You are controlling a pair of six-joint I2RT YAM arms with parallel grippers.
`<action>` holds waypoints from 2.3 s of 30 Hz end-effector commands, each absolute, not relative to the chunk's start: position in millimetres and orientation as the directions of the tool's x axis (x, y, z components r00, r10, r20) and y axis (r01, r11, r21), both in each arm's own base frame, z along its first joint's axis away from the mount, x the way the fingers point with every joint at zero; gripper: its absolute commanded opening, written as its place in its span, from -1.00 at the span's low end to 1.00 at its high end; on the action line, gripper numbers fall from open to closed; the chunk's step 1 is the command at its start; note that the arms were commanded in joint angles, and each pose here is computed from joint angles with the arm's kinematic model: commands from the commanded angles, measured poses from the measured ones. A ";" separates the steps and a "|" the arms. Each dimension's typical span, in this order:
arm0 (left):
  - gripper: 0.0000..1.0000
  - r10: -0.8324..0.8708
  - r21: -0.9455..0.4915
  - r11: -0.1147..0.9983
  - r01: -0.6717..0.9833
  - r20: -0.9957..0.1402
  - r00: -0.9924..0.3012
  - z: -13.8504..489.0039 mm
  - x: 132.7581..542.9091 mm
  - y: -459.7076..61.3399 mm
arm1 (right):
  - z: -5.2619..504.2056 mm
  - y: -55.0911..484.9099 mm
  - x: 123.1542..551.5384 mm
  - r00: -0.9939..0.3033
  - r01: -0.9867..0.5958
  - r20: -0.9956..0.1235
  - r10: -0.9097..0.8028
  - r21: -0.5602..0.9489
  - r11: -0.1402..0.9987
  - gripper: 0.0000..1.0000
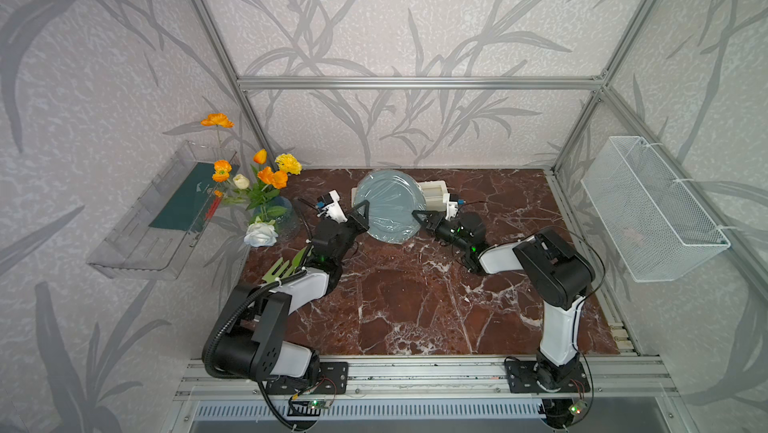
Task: Wrap the plate with plastic wrap
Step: Cover the plate with plastic wrap, then place the plate at the center of the board, then reset both arms
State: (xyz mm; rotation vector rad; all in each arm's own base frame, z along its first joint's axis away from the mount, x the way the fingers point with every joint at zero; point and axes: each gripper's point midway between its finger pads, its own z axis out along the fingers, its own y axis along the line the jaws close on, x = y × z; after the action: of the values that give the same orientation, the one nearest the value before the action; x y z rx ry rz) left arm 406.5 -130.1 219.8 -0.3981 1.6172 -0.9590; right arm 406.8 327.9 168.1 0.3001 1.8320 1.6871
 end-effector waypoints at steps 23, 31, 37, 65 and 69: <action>0.90 -0.529 -0.518 0.848 -0.108 -0.820 -0.219 205.4 353.9 -51.5 | 88.4 299.2 367.1 -0.929 -0.145 -0.251 0.273 0.923 0.356 -1.00; 0.90 -0.514 -0.529 0.848 -0.022 -0.813 -0.275 205.3 358.4 -71.0 | 52.0 290.2 363.8 -0.951 -0.096 -0.197 0.238 0.921 0.378 -0.66; 0.91 -0.508 -0.526 0.850 -0.008 -0.817 -0.274 203.1 357.7 -72.2 | 46.6 248.2 370.9 -0.928 -0.030 -0.148 0.342 0.945 0.325 -0.03; 0.99 -0.256 -0.221 0.967 -0.130 -0.852 -0.456 171.8 356.3 -50.2 | 125.9 52.2 372.3 -0.264 0.048 -0.934 -0.239 -0.260 0.964 0.64; 0.99 -0.288 -0.218 0.953 -0.213 -0.873 -0.394 167.0 353.8 -33.5 | 120.2 30.5 383.7 -0.280 0.104 -0.936 -0.215 -0.252 0.962 0.77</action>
State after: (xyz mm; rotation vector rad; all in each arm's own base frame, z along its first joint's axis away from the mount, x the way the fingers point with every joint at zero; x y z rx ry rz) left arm 356.7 -52.0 166.7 -0.3081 2.0294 -0.1893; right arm 347.3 39.5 52.9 -0.1943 2.0984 -0.3070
